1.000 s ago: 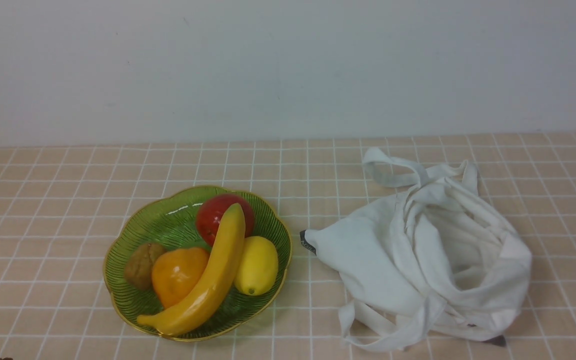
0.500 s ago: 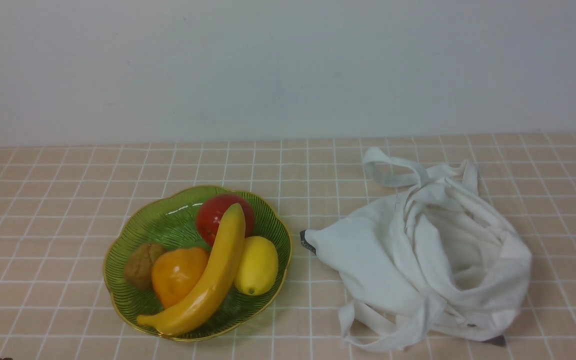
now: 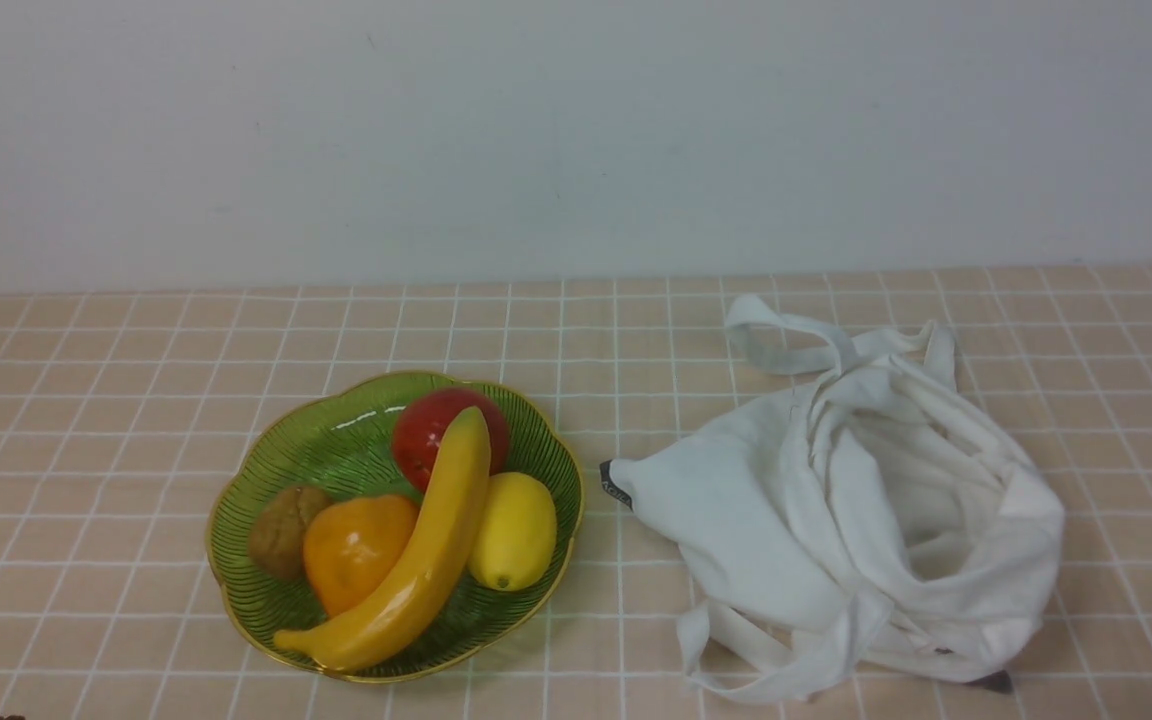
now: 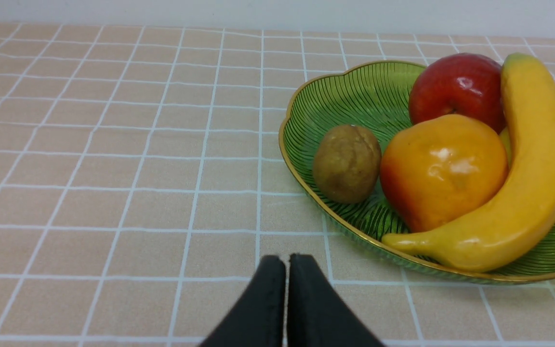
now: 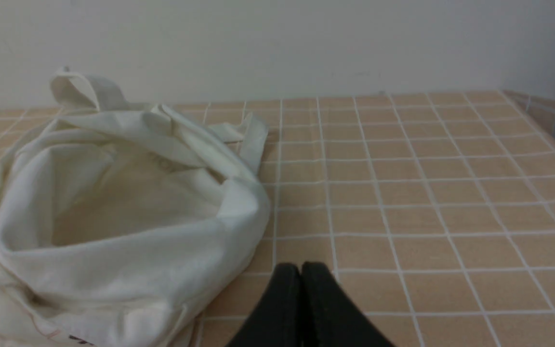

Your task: Take the fruit out of the bag on the brown coffee tablecloth and place them on the plate.

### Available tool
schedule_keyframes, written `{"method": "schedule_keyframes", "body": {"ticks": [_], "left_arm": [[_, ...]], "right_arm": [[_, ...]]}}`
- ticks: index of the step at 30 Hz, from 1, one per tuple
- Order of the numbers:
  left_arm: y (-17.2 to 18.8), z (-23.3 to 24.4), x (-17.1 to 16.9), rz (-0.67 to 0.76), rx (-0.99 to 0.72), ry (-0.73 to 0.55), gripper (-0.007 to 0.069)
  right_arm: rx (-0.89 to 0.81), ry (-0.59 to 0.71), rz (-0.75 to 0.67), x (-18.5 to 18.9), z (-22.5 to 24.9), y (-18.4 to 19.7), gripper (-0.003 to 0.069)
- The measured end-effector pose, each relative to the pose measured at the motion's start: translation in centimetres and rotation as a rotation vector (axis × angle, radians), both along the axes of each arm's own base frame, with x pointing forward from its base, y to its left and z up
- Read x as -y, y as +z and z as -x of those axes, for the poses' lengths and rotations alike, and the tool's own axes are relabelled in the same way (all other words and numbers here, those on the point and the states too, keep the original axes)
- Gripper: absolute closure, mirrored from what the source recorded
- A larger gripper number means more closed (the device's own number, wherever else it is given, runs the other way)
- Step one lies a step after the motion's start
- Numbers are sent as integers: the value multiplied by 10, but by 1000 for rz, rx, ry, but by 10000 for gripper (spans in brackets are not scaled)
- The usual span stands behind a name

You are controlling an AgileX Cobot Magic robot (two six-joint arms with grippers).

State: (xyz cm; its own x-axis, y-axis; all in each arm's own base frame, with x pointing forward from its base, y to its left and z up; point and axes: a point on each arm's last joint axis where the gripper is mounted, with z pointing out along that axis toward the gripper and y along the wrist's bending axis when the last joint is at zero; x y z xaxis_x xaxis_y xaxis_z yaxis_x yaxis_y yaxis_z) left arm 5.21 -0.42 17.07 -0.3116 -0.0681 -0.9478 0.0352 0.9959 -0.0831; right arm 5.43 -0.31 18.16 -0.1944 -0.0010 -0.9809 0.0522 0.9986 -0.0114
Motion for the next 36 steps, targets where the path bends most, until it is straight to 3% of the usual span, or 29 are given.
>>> {"method": "schedule_keyframes", "body": {"ticks": [6,36], "left_arm": [[0,0,0,1,0,0,633],[0,0,0,1,0,0,633]], "right_arm": [[-5,-5,51,1,0,0,673],[-2,42,-17,-2,0,0,673]]}}
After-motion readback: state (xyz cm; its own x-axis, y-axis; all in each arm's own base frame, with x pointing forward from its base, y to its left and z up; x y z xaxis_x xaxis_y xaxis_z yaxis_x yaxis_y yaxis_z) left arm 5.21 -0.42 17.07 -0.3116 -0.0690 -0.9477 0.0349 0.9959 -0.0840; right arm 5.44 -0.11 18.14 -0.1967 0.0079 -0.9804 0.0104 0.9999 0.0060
